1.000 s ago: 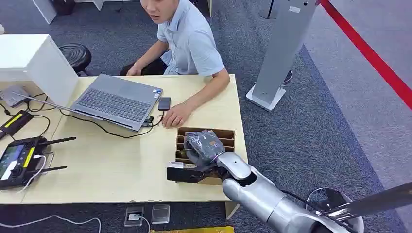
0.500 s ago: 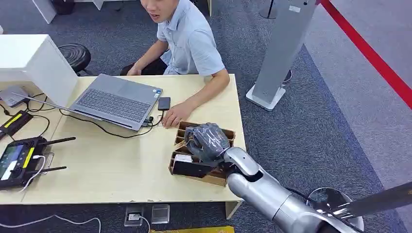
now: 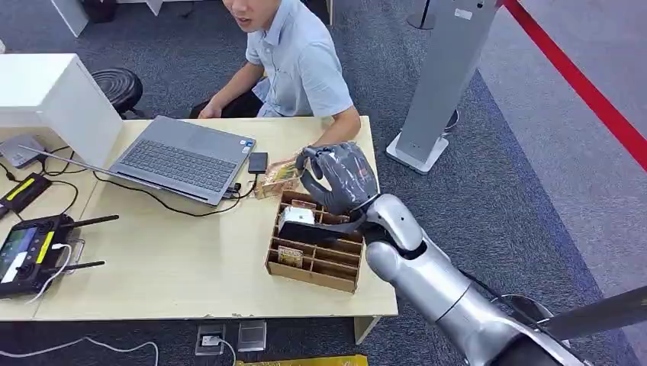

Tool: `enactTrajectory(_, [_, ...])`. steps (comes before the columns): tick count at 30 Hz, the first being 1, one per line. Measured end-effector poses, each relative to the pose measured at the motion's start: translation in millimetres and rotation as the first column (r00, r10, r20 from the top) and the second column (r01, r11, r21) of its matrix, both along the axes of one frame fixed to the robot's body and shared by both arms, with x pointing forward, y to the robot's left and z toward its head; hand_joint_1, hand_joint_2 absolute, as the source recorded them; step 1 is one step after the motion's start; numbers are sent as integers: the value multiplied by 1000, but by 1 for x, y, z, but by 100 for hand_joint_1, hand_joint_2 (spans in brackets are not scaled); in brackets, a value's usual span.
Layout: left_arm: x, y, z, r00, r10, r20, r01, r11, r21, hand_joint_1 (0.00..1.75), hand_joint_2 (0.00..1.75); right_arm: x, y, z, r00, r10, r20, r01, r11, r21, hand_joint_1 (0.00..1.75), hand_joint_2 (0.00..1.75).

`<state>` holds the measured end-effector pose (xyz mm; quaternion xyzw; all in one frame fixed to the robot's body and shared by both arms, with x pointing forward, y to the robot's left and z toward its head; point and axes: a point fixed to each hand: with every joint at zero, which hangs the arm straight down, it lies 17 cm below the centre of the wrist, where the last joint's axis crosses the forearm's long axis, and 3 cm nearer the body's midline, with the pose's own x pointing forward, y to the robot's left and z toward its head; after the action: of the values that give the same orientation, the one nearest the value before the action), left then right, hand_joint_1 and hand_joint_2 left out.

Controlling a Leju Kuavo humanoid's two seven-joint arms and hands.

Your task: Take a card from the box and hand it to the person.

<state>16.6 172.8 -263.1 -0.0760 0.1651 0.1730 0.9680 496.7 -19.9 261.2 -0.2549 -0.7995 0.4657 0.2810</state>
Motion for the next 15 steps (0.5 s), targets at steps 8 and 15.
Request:
enactTrajectory(8, [-2, -3, 3, 1000, -18, -17, 17, 999, -30, 0, 0, 32, 17, 3, 994, -98, -51, 96, 995, -29, 175, 175])
enactTrajectory(15, [-3, -3, 4, 999, -47, -27, 46, 998, -42, 0, 0, 58, 18, -17, 969, -210, -128, 198, 975, -102, 175, 175])
